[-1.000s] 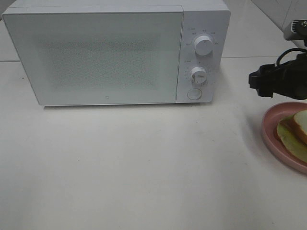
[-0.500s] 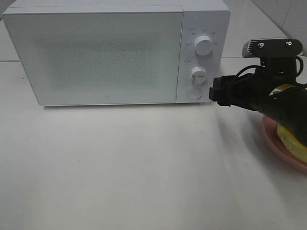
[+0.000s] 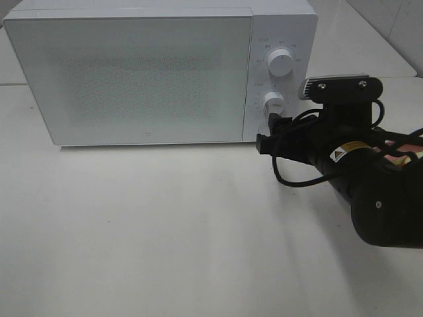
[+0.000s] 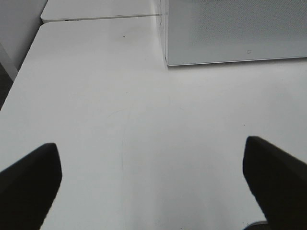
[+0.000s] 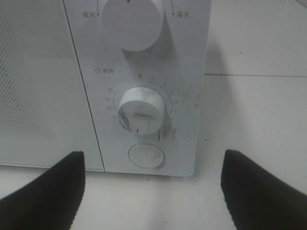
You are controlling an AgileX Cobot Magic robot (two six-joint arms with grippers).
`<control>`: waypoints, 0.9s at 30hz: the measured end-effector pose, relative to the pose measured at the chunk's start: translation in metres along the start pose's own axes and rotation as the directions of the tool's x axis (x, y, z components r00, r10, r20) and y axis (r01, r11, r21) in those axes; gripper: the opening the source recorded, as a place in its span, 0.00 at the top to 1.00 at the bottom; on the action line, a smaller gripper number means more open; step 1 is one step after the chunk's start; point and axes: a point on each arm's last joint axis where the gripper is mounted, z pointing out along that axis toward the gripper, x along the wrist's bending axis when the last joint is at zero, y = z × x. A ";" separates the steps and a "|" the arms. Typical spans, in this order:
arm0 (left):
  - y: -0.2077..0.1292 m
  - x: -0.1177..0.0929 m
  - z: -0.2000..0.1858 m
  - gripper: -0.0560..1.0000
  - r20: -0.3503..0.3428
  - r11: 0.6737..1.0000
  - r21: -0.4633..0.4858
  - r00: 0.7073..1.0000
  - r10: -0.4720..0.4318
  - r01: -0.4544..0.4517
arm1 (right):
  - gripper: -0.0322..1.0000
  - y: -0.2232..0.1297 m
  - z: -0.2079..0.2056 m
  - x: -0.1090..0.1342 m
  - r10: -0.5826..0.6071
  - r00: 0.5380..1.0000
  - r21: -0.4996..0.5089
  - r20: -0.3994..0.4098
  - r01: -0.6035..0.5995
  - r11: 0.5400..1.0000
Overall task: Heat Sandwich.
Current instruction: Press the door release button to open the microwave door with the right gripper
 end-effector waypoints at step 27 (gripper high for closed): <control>0.000 0.000 0.000 0.03 0.000 1.000 0.000 1.000 0.000 0.000 | 0.27 -0.010 -0.002 0.008 0.596 0.803 0.057 0.018 -0.596 0.801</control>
